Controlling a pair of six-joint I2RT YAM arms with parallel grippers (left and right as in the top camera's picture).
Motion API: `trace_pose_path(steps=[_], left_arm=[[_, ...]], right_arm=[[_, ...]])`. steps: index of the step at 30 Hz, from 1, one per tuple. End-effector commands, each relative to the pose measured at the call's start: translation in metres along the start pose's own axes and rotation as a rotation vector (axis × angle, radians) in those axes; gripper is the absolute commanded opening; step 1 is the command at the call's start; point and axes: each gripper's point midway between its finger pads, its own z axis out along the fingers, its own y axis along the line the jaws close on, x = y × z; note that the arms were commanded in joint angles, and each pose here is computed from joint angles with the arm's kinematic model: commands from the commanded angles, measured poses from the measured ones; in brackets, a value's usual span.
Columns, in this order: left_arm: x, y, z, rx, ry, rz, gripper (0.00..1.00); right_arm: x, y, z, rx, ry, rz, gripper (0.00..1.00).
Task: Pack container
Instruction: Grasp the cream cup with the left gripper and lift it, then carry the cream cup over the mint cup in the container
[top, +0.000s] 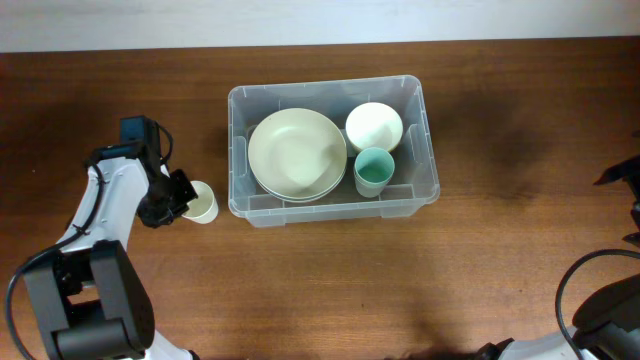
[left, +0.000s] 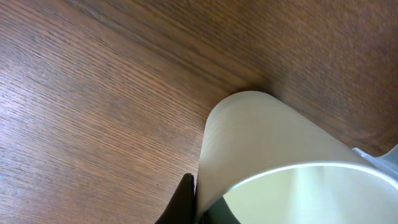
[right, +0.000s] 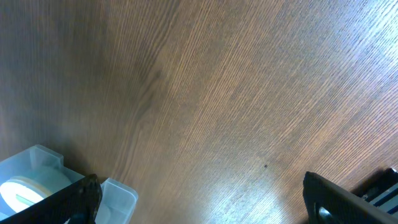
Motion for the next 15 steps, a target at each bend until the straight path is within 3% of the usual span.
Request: trace_pose_path(steps=[1, 9, 15], left_arm=[[-0.026, 0.003, -0.021, 0.027, -0.063, -0.04, 0.01], [-0.084, -0.007, -0.147, 0.117, -0.294, -0.069, 0.01], [-0.072, -0.084, -0.253, 0.355, -0.456, 0.097, 0.01]], right_arm=[[0.001, -0.002, 0.0, 0.006, 0.0, 0.011, 0.99], [0.001, -0.002, 0.0, 0.006, 0.0, 0.011, 0.99], [0.001, -0.002, 0.0, 0.006, 0.0, 0.011, 0.99]])
